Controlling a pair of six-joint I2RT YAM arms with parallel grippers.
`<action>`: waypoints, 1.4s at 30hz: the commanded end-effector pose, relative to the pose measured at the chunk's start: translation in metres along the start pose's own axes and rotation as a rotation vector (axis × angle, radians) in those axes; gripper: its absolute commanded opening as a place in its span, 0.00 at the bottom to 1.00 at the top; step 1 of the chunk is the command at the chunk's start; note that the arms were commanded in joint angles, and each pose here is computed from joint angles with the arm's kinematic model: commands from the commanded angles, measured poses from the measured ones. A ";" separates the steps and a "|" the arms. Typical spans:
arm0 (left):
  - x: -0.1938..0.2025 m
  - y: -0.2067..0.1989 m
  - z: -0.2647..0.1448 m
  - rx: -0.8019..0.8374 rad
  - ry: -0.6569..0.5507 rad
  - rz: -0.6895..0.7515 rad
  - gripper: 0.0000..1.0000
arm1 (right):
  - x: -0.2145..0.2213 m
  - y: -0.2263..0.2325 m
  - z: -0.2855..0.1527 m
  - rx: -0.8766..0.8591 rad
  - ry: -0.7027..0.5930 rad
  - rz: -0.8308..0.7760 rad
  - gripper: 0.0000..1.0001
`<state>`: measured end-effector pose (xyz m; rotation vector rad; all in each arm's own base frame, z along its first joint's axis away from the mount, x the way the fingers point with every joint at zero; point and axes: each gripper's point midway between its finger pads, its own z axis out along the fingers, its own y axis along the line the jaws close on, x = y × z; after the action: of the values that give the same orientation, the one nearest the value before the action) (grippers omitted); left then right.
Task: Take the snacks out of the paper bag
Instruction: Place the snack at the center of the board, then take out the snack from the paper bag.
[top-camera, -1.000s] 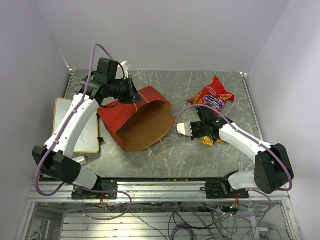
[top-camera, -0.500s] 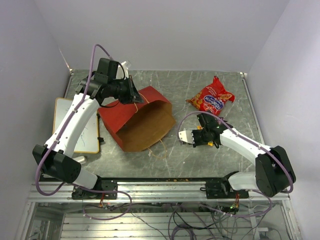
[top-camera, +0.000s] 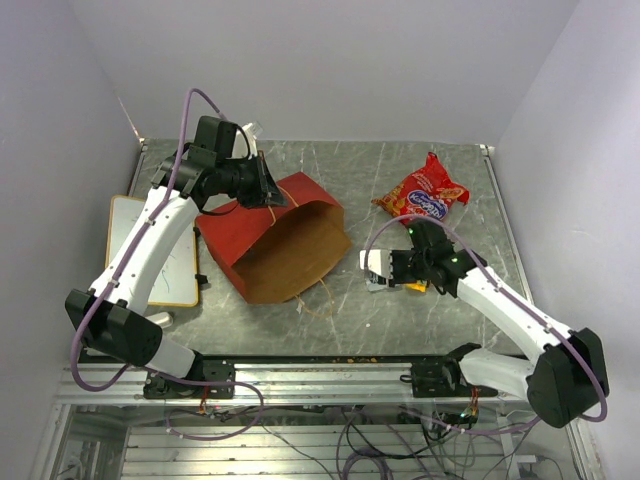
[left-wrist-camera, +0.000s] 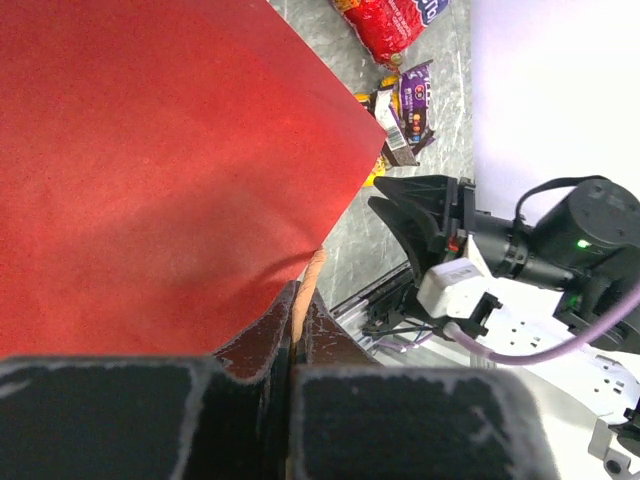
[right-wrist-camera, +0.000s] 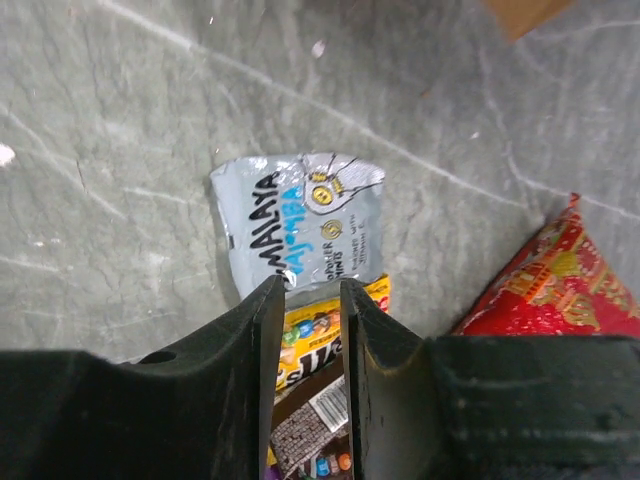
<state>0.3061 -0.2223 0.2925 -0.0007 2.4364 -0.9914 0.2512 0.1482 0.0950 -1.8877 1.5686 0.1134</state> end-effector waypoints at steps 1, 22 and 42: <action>0.001 0.000 -0.006 0.010 -0.008 0.021 0.07 | -0.035 -0.019 -0.016 0.055 -0.138 0.057 0.30; 0.036 0.044 -0.032 -0.199 -0.036 -0.059 0.07 | -0.215 -0.024 0.035 0.057 -0.713 -0.063 0.33; 0.026 0.014 -0.047 -0.065 -0.110 0.016 0.07 | -0.265 -0.026 0.105 0.129 -0.694 -0.313 0.35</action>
<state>0.2706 -0.1876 0.2814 -0.1159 2.4621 -0.8374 0.2165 0.4090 0.1448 -1.7240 0.8703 0.5604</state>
